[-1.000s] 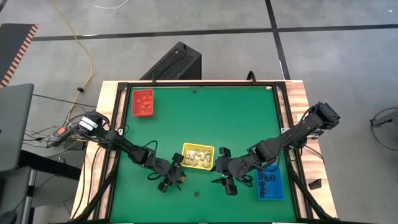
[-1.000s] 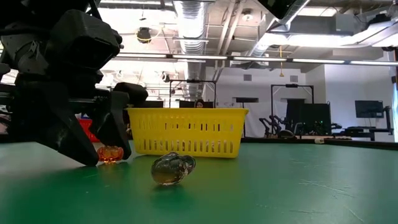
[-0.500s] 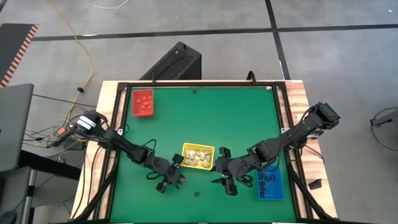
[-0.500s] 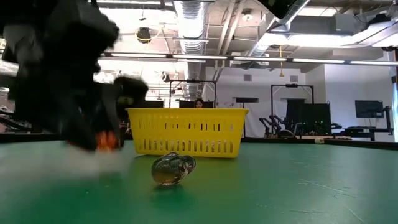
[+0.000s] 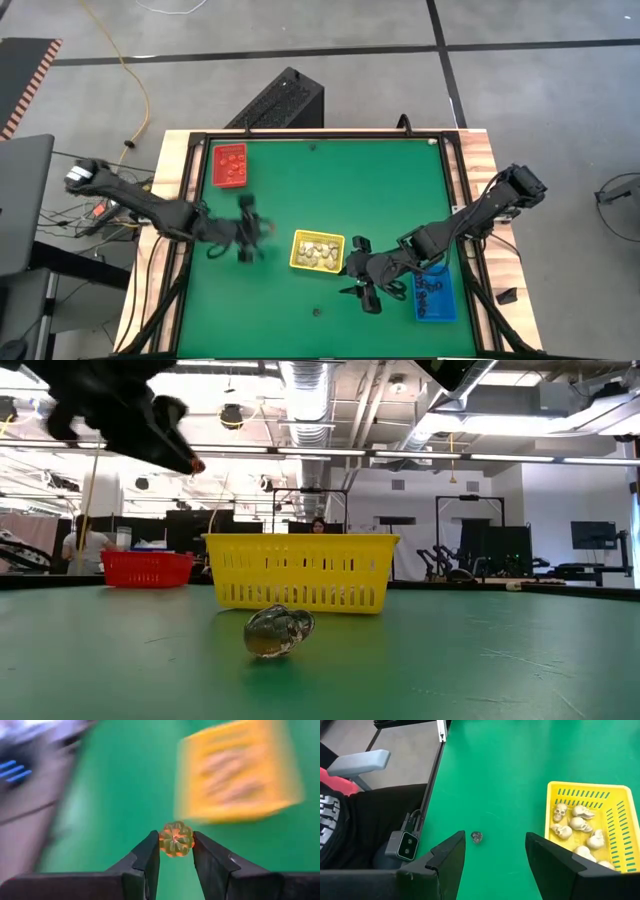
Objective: Sort Halloween decoration
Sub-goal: Put the orange pumpkin toy into the red bin, then put the black skull toy into the blue bin
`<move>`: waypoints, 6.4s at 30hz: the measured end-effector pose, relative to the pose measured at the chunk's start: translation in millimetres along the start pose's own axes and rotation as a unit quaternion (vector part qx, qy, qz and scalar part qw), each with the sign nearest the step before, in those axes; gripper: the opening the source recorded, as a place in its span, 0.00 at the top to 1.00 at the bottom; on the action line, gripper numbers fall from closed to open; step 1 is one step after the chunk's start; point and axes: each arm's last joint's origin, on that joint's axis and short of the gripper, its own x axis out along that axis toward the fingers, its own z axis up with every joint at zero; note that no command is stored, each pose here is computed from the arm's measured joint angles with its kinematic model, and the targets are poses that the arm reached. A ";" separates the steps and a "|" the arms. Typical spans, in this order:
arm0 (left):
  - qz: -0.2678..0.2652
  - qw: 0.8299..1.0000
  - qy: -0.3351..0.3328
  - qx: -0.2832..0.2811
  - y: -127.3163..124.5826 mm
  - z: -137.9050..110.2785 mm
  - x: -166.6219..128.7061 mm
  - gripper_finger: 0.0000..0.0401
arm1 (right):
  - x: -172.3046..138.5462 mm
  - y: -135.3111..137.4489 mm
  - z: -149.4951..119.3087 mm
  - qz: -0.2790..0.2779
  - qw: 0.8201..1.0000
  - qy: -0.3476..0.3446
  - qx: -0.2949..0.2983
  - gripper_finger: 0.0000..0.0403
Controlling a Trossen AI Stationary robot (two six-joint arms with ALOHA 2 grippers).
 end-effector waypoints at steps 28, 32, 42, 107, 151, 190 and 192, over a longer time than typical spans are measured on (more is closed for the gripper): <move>0.280 0.826 0.253 -0.419 185.4 -142.0 -15.1 0.55 | 7.5 -41.0 9.1 -0.072 0.997 0.009 0.029 0.41; 0.284 0.837 0.225 -0.410 193.2 -128.0 -17.8 0.50 | 10.2 -66.9 16.8 -0.154 0.987 -0.016 0.031 0.41; 0.143 0.916 -0.065 -0.369 161.7 -96.8 -1.1 0.49 | 6.7 -263.9 56.0 -0.300 0.931 -0.063 0.199 0.41; 0.258 0.917 -0.106 -0.285 154.7 -124.4 -1.5 0.49 | 118.7 -445.1 59.4 -0.266 0.913 0.158 0.267 0.72; 0.260 0.919 -0.094 -0.280 154.2 -126.4 -1.1 0.49 | 202.8 -293.7 103.2 -0.255 0.964 0.065 0.041 0.51; 0.249 0.922 -0.078 -0.286 152.0 -129.1 0.3 0.49 | 42.8 -224.5 -38.7 -0.347 0.915 -0.179 0.105 0.30; 0.249 0.921 -0.081 -0.290 152.2 -128.8 0.2 0.49 | 40.5 -227.5 -67.1 -0.346 0.910 -0.198 0.114 0.30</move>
